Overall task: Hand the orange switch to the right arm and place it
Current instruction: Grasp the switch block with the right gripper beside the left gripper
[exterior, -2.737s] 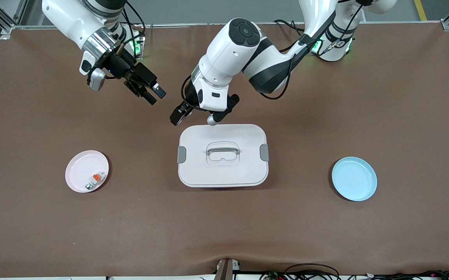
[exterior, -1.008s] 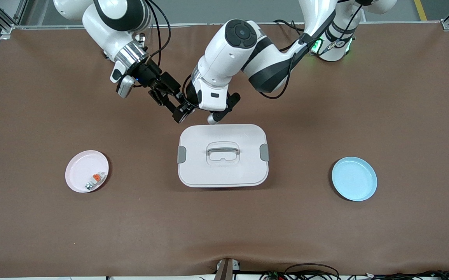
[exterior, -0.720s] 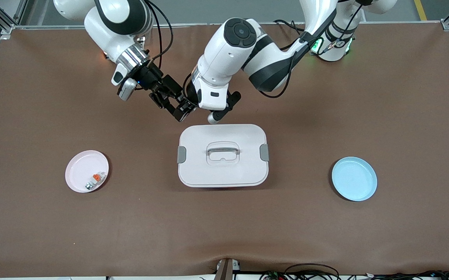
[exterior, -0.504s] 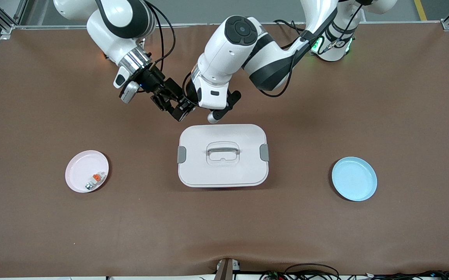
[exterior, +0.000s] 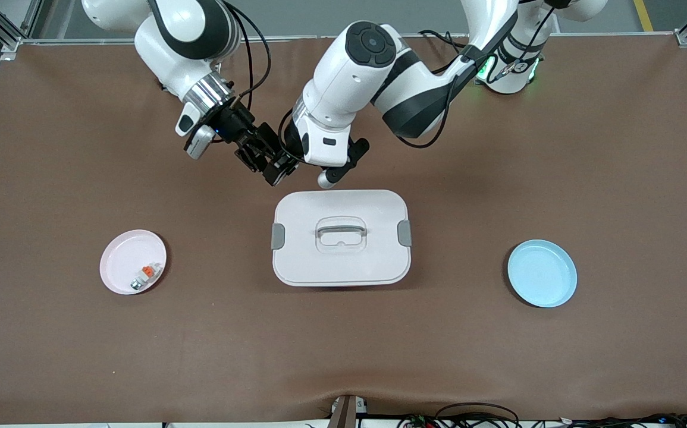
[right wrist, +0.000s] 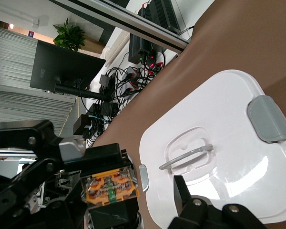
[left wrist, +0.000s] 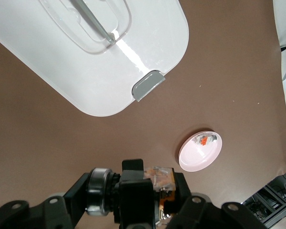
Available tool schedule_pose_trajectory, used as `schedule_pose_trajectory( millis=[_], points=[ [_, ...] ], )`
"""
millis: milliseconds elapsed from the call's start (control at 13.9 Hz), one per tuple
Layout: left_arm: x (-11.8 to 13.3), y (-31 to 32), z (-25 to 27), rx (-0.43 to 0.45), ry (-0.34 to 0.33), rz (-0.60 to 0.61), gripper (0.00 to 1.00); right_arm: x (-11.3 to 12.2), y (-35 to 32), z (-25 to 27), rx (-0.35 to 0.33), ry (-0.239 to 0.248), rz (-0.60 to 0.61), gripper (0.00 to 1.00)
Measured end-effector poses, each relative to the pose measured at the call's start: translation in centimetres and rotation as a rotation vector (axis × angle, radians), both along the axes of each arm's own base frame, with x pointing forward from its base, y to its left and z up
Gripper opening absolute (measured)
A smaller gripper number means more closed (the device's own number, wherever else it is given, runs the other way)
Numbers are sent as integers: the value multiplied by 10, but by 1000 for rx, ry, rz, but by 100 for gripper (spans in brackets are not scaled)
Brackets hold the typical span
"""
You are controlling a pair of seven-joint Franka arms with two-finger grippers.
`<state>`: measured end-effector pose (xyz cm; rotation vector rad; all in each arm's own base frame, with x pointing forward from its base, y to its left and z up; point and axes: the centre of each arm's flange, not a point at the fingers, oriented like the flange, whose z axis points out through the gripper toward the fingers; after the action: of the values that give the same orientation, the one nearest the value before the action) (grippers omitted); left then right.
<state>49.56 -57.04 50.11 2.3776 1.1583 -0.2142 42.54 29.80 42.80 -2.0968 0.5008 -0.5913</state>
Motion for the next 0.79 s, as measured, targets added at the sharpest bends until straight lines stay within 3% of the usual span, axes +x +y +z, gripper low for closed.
schedule_pose_trajectory(
  millis=[72, 288, 792],
  points=[
    [0, 0, -1, 1, 1, 0, 73, 0, 1, 2, 2, -3, 2, 72],
    [2, 0, -4, 3, 4, 2, 73, -1, 4, 7, 6, -12, 3, 41],
    [2, 0, -4, 3, 3, 2, 73, -1, 4, 7, 6, -12, 3, 41]
  ],
)
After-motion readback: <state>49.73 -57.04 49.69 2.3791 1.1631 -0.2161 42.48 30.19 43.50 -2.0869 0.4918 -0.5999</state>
